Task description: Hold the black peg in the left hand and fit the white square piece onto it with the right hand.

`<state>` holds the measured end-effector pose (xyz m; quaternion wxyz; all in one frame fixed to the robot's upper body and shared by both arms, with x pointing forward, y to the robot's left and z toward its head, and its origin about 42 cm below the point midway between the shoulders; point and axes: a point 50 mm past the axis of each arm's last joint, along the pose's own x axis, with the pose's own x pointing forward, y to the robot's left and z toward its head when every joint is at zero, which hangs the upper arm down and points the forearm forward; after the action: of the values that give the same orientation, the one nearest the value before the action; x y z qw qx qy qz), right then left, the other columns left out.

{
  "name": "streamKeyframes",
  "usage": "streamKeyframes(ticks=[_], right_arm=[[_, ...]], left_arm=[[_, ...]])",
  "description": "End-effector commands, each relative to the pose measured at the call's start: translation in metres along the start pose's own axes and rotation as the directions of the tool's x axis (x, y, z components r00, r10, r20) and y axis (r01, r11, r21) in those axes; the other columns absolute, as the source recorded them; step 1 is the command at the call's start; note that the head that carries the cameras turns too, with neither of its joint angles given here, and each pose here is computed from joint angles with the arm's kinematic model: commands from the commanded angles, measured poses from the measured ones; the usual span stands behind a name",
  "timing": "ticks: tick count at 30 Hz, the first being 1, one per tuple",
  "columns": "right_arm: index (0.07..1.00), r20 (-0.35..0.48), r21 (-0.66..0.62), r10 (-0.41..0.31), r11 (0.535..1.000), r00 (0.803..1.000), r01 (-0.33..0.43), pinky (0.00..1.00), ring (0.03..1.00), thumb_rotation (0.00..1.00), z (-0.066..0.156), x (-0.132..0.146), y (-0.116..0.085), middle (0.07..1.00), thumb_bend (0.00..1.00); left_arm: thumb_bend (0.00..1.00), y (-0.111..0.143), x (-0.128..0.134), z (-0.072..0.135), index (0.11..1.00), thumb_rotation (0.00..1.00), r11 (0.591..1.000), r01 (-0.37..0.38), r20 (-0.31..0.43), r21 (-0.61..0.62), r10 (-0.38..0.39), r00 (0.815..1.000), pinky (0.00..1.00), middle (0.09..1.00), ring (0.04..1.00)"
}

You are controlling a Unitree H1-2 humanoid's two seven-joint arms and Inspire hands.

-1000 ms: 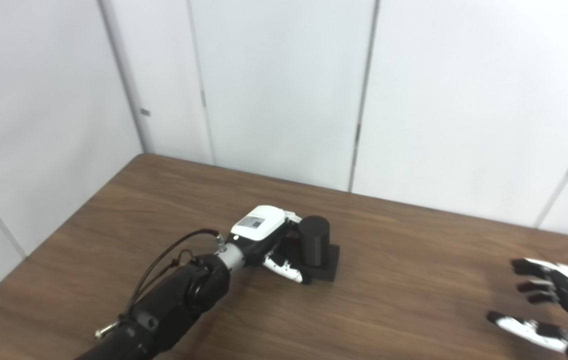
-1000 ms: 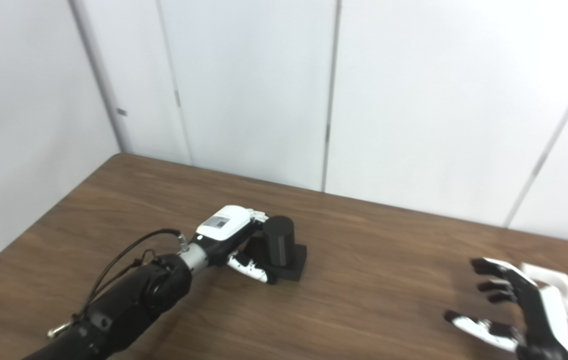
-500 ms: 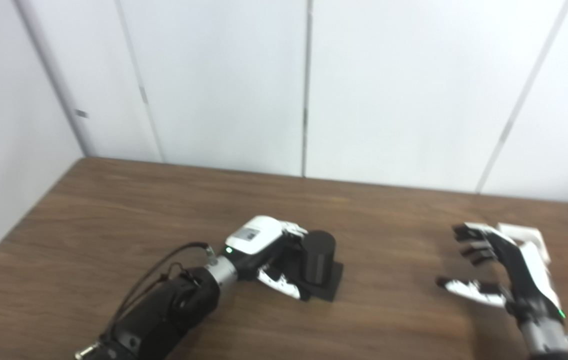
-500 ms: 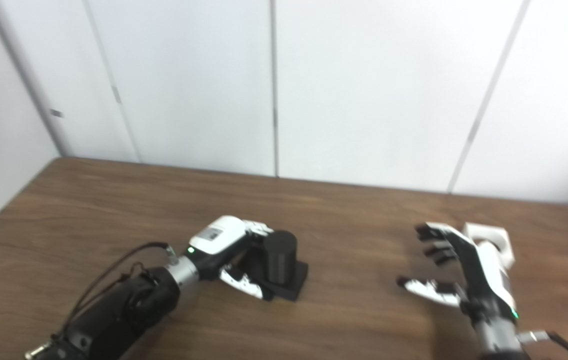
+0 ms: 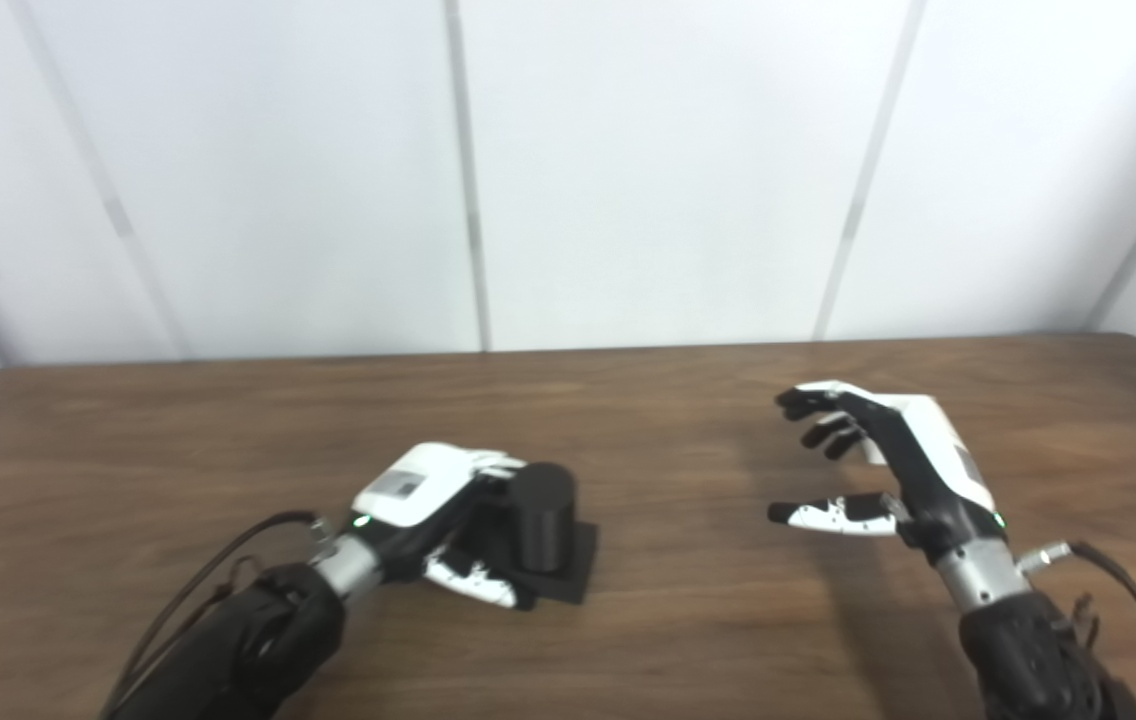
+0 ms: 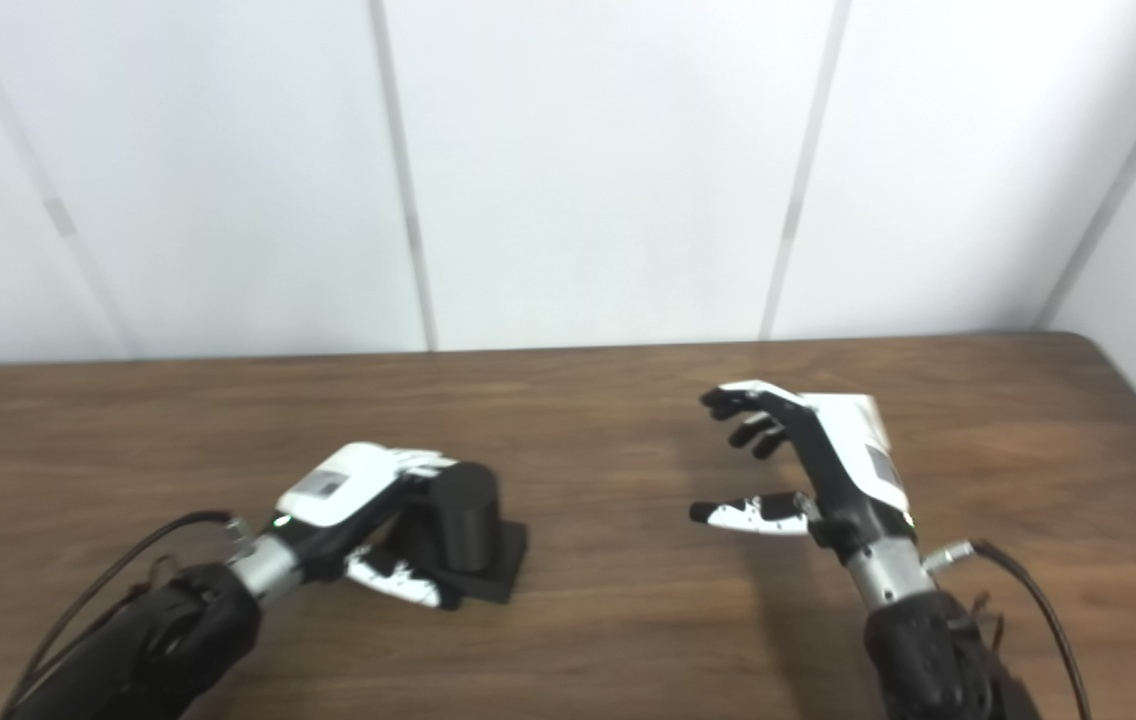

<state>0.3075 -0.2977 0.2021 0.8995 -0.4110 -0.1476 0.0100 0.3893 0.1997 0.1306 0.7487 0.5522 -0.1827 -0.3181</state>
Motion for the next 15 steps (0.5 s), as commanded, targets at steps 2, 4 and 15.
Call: streamKeyframes(ticks=[2,4,15], right_arm=[[0.706,0.059,-0.074,-0.017,0.997,0.998,0.021,0.53,0.622,0.0,0.016,0.014,-0.027,0.697,0.65],[0.719,0.041,-0.14,0.012,0.99,0.999,-0.007,0.54,0.643,0.03,0.018,0.017,-0.038,0.715,0.66],[0.805,-0.14,-0.414,0.106,0.897,0.984,-0.156,0.63,0.791,0.16,0.02,0.052,-0.09,0.853,0.76]], left_arm=[[0.52,-0.053,-0.022,0.003,0.492,0.08,0.968,0.249,-0.002,0.029,-0.249,0.969,0.87,0.828,0.872],[0.52,-0.053,-0.024,0.001,0.492,0.08,0.966,0.258,-0.006,0.026,-0.258,0.966,0.88,0.83,0.878],[0.52,-0.052,-0.036,-0.007,0.492,0.07,0.967,0.252,0.015,0.046,-0.253,0.967,0.82,0.82,0.854]])
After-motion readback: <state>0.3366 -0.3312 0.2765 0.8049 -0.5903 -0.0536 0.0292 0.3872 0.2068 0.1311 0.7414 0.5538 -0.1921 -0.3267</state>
